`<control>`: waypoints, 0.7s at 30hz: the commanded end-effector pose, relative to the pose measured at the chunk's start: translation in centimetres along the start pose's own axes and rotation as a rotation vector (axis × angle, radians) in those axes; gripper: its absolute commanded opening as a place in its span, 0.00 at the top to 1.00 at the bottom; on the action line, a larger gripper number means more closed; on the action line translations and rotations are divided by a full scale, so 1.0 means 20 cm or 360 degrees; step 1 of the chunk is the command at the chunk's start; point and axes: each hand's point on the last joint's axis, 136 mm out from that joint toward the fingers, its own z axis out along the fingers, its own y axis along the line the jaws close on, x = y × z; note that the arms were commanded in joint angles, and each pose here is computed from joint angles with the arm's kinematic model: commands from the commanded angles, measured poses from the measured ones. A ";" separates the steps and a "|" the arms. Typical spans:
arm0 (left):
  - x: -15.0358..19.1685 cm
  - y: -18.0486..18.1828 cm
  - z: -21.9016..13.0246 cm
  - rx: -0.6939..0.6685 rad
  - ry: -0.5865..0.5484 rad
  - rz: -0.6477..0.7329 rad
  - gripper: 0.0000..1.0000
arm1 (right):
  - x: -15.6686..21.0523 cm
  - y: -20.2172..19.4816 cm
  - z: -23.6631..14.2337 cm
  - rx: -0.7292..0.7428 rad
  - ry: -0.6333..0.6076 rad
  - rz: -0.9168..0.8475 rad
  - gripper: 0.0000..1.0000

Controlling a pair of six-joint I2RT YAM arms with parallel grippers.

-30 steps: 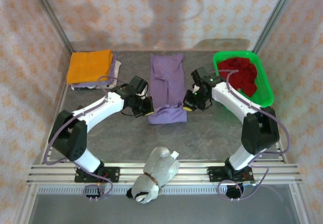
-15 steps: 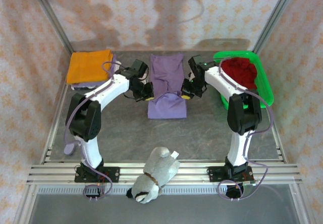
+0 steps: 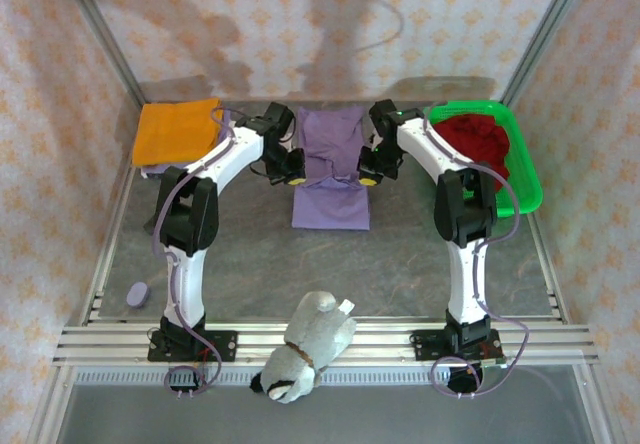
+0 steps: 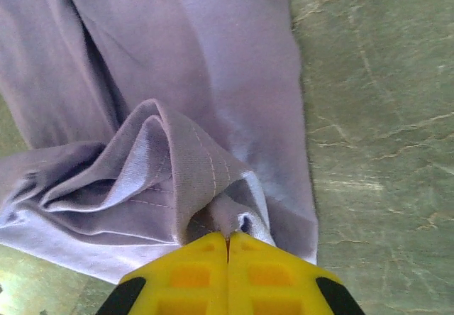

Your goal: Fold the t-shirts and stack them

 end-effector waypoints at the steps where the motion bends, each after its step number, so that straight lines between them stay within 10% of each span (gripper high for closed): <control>1: -0.01 0.02 -0.03 -0.0016 0.0038 -0.0012 1.00 | -0.04 -0.05 -0.04 0.0072 -0.0022 -0.0016 1.00; 21: -0.19 0.03 0.06 0.0061 0.0043 -0.0079 0.94 | -0.24 -0.08 0.04 0.0041 -0.0007 -0.0032 0.94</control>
